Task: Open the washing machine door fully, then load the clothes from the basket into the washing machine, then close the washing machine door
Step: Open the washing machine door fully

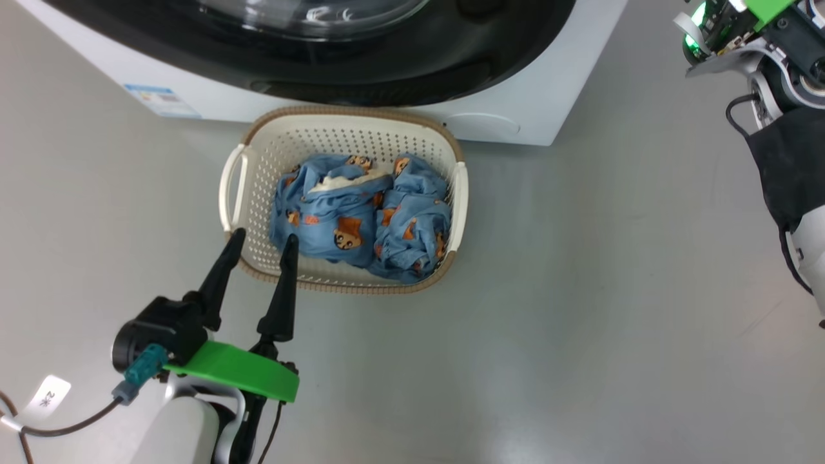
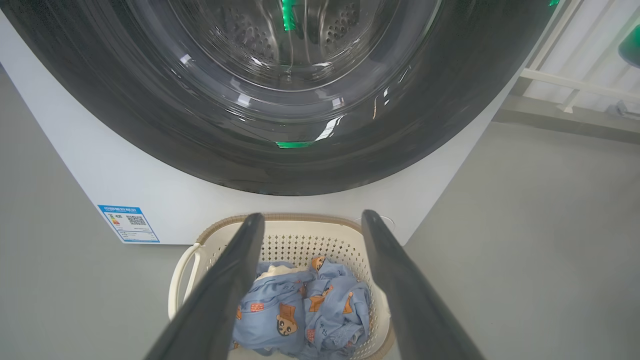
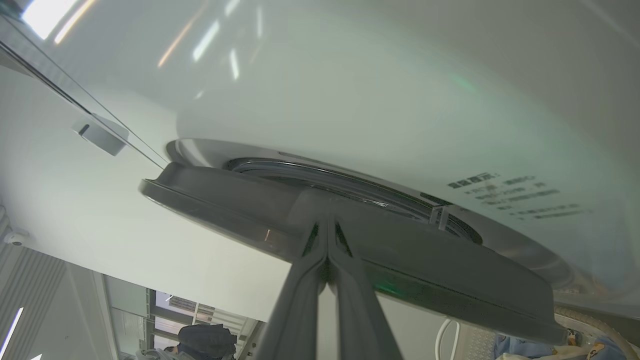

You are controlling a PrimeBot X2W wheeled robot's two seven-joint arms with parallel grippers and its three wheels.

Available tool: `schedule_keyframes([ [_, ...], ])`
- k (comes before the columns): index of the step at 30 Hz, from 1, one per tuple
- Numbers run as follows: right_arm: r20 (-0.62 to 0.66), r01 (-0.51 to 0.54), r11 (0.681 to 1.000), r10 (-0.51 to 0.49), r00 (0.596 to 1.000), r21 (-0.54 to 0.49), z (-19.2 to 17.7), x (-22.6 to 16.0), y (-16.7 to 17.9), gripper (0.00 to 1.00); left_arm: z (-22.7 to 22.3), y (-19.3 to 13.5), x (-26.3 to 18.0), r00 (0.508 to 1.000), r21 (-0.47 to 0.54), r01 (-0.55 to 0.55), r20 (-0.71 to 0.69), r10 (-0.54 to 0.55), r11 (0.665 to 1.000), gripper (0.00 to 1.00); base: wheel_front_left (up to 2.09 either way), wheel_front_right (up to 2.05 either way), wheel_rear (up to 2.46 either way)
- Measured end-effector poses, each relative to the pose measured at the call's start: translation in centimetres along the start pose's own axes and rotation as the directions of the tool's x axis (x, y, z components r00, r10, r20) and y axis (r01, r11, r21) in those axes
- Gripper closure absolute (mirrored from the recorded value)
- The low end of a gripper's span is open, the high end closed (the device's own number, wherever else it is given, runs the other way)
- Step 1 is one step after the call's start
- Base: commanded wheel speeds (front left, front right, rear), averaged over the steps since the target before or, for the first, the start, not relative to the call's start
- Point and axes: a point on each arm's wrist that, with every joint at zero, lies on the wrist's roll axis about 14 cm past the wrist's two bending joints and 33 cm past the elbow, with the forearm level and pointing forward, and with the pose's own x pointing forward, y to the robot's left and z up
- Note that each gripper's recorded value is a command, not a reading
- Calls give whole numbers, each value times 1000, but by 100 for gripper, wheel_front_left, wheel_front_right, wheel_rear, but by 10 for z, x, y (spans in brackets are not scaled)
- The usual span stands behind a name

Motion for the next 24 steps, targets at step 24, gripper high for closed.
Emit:
schedule_keyframes([
  [24, -85, 1, 1000, -3, 996, -23, -18, 32, -10, 100, -4, 8, -2, 999, -18, -31, -12, 30, 999, 0, 0, 0, 0],
])
